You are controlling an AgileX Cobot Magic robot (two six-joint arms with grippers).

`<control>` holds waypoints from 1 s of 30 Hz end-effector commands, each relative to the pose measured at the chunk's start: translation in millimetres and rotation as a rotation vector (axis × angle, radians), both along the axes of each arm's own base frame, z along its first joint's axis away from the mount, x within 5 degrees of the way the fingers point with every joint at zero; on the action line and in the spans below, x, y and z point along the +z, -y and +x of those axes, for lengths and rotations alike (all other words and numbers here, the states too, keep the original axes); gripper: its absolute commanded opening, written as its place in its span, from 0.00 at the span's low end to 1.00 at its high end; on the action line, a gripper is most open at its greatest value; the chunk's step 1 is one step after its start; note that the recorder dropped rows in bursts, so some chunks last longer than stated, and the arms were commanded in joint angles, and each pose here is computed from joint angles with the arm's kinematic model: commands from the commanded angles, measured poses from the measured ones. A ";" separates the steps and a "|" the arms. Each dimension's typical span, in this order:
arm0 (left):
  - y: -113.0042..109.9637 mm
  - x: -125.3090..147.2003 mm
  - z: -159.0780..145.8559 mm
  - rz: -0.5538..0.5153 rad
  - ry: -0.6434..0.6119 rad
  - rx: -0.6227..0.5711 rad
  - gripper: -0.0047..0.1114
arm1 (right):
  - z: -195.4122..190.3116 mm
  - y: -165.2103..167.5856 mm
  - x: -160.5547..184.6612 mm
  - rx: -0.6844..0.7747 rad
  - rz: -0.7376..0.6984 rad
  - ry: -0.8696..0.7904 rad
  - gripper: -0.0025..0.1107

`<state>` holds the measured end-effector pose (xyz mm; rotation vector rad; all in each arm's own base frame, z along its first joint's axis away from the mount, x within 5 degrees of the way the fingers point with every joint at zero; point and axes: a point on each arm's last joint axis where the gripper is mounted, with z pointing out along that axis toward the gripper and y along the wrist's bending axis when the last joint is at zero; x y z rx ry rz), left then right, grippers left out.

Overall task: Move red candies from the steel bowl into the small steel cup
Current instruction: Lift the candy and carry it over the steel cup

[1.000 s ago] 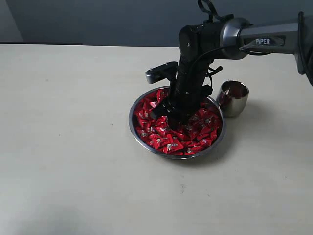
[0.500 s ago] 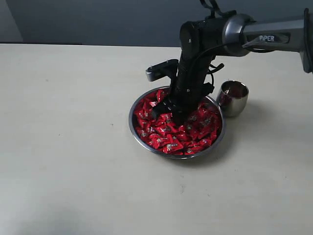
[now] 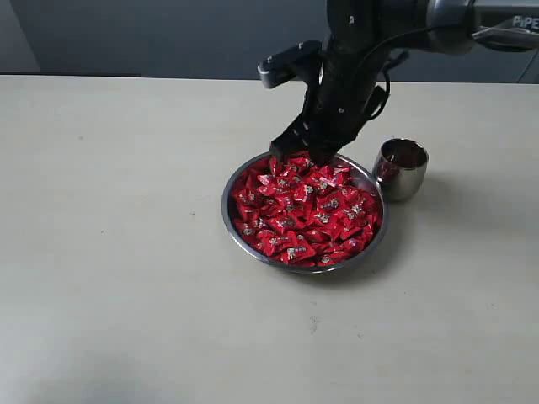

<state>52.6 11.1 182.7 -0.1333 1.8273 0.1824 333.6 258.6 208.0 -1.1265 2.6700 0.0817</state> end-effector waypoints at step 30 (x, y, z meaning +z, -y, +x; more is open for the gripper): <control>0.3 0.3 0.0 0.003 0.010 -0.006 0.04 | 71.0 113.8 -0.3 -0.373 0.121 0.018 0.02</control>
